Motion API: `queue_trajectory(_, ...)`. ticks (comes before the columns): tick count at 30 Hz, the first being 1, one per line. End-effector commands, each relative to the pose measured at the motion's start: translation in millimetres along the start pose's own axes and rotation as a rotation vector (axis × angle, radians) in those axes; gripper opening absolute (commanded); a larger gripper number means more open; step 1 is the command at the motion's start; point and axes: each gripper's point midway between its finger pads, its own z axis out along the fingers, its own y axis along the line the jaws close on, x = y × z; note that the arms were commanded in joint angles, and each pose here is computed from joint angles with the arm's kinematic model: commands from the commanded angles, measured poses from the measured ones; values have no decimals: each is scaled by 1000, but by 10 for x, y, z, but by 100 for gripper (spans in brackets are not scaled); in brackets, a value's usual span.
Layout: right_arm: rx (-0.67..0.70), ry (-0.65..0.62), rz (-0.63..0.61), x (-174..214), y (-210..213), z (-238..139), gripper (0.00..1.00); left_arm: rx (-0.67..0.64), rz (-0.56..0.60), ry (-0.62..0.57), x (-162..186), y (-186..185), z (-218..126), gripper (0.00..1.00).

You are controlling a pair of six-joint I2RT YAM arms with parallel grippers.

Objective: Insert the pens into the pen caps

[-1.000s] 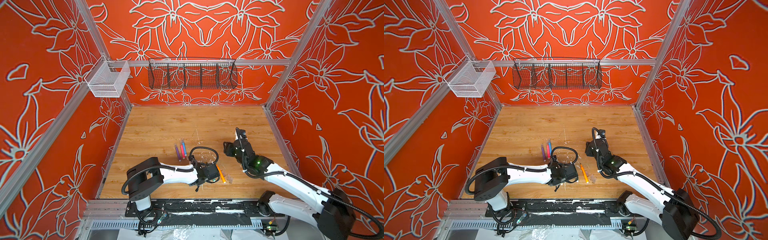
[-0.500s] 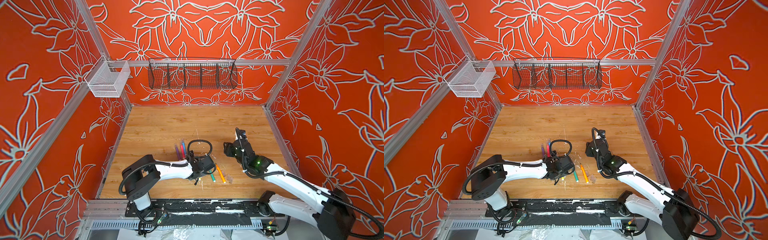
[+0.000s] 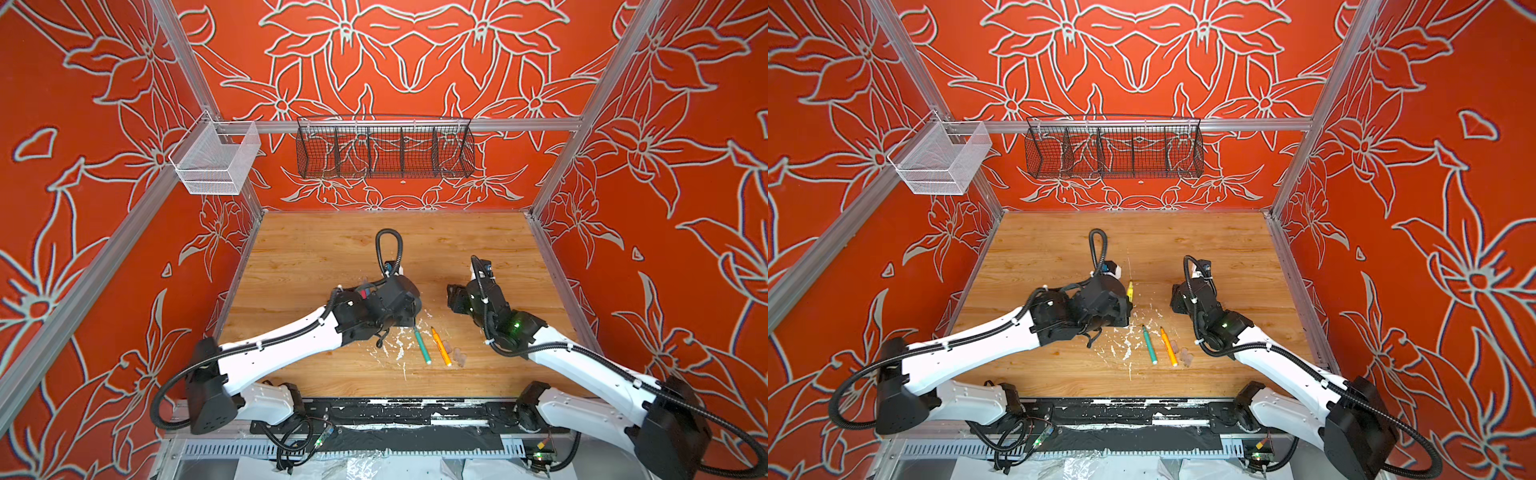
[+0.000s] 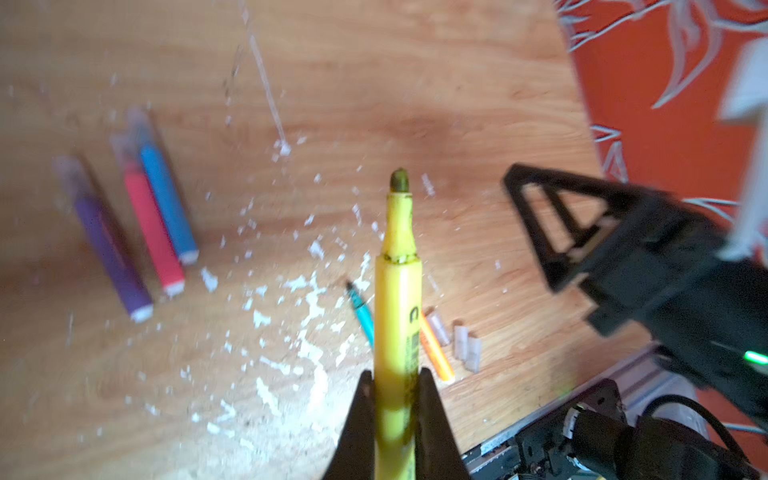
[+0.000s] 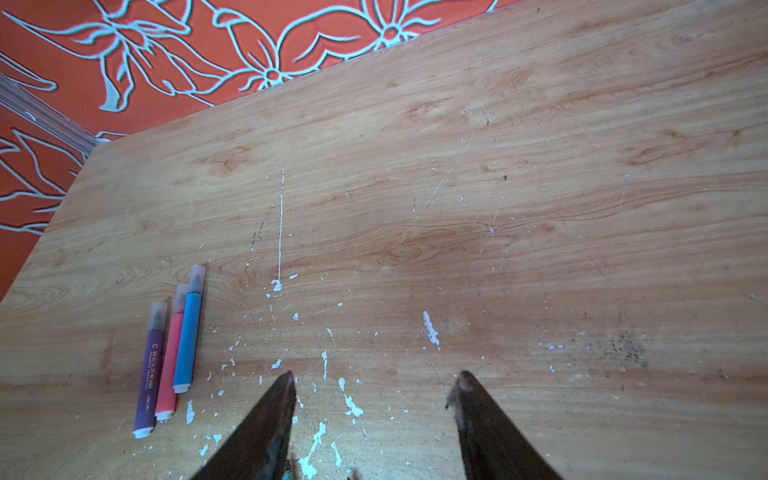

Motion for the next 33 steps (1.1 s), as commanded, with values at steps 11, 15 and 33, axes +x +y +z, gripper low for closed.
queue_trajectory(11,-197,-9,40,-81,332,-75,60,100,340,-261,-190,377,388,0)
queue_trajectory(15,-341,-14,40,-71,558,-149,58,233,373,-266,-82,208,339,0)
queue_trajectory(33,-688,20,80,38,1084,-339,52,344,383,-190,80,23,472,0)
